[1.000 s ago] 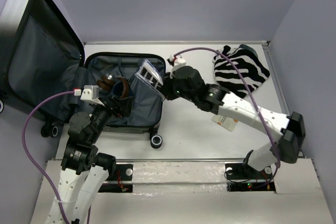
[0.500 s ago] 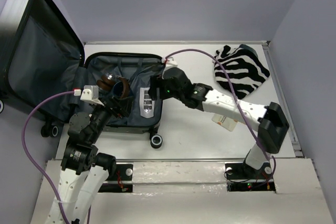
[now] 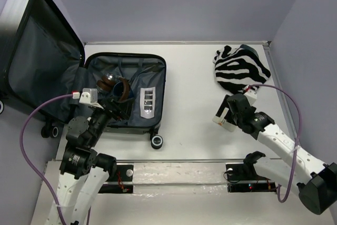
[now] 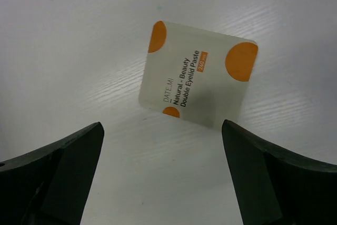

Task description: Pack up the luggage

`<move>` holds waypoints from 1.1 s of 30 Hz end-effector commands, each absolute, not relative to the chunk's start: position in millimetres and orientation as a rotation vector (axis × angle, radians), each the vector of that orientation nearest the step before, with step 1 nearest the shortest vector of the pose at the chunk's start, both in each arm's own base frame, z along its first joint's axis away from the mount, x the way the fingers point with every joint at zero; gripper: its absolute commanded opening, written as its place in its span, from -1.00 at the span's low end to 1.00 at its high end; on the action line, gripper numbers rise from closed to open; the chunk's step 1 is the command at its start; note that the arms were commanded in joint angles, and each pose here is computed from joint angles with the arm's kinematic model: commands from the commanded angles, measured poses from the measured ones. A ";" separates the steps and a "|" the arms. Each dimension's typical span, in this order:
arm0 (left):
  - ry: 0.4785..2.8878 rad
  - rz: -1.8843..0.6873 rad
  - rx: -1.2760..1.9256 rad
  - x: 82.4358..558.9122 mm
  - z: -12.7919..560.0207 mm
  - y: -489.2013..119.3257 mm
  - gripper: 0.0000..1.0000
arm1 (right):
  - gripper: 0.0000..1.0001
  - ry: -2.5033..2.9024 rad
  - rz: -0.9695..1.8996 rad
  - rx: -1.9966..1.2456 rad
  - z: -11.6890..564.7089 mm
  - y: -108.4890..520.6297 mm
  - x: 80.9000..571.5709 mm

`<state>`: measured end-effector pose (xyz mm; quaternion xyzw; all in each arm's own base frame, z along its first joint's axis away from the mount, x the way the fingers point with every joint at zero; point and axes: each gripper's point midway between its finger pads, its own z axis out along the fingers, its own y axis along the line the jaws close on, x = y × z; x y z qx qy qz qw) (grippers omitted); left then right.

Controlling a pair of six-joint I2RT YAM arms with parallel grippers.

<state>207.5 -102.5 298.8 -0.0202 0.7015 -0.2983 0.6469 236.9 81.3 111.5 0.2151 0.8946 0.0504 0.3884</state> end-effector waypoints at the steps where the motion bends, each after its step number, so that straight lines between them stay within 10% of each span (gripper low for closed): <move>1: 1.494 -0.680 -0.021 200.2 325.2 -100.3 0.98 | 1.00 2.319 -0.065 0.694 89.6 47.4 224.4; 24: 1.462 -0.700 -0.006 189.2 332.5 -102.2 0.98 | 0.94 2.512 0.033 0.749 17.8 63.3 260.3; 33: 1.464 -0.700 -0.009 189.0 332.1 -101.9 0.98 | 0.43 2.606 0.062 0.687 1.6 76.6 267.0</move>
